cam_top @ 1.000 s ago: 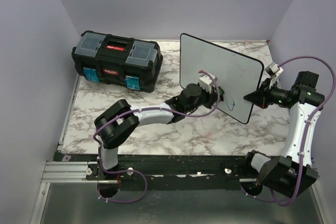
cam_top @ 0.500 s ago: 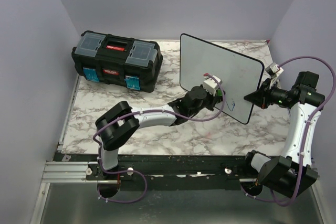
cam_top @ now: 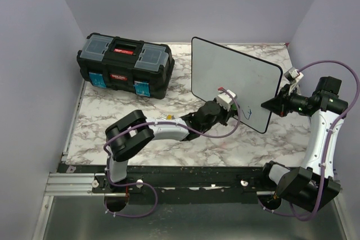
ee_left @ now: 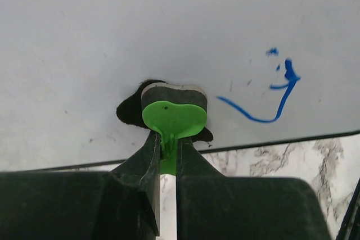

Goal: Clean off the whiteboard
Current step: Erase the whiteboard at the center of the board.

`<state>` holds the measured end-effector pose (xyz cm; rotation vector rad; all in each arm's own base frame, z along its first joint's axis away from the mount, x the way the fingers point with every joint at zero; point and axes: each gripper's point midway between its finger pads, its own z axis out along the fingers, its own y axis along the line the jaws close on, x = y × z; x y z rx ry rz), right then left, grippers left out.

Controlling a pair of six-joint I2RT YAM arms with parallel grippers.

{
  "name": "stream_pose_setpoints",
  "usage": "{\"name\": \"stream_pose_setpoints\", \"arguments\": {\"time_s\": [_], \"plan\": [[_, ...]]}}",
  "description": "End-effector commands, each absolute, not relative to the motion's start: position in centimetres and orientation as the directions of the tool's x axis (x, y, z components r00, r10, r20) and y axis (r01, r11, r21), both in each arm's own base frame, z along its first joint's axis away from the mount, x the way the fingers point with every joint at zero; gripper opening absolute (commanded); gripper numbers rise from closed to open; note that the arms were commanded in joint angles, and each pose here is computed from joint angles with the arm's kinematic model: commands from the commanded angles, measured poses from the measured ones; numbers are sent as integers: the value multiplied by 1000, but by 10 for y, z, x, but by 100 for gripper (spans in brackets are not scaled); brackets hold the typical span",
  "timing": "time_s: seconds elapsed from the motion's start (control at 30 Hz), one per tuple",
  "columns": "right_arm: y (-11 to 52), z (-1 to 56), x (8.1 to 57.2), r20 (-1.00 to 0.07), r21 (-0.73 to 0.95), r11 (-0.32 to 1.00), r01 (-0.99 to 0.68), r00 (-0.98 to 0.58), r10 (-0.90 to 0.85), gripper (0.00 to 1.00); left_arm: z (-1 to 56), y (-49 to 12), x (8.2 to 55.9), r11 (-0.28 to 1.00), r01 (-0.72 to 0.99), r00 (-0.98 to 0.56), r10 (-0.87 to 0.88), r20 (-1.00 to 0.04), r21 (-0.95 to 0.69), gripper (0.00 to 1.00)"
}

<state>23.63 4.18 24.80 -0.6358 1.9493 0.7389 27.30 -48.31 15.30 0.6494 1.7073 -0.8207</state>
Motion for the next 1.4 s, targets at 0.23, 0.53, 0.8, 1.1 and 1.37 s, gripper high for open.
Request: {"name": "stream_pose_setpoints", "arguments": {"time_s": [0.23,0.53,0.8,1.1,1.37], "plan": [[80,282,212,-899,387,539,-748,-437,39,1,223,-475,309,695,716,-81,-10,-997,-65,0],[81,282,211,-900,386,538,-750,-435,40,1,183,-474,302,680,723,-154,-10,-988,-119,0],[80,282,212,-898,388,538,-748,-437,40,1,148,-489,253,643,755,-178,13,-984,-128,0],[80,282,212,-899,386,541,-747,-436,39,1,231,-495,281,681,733,-15,-3,-1000,-13,0],[80,282,212,-898,388,540,-747,-437,41,1,233,-494,280,680,729,-60,-46,-997,-76,0]]}}
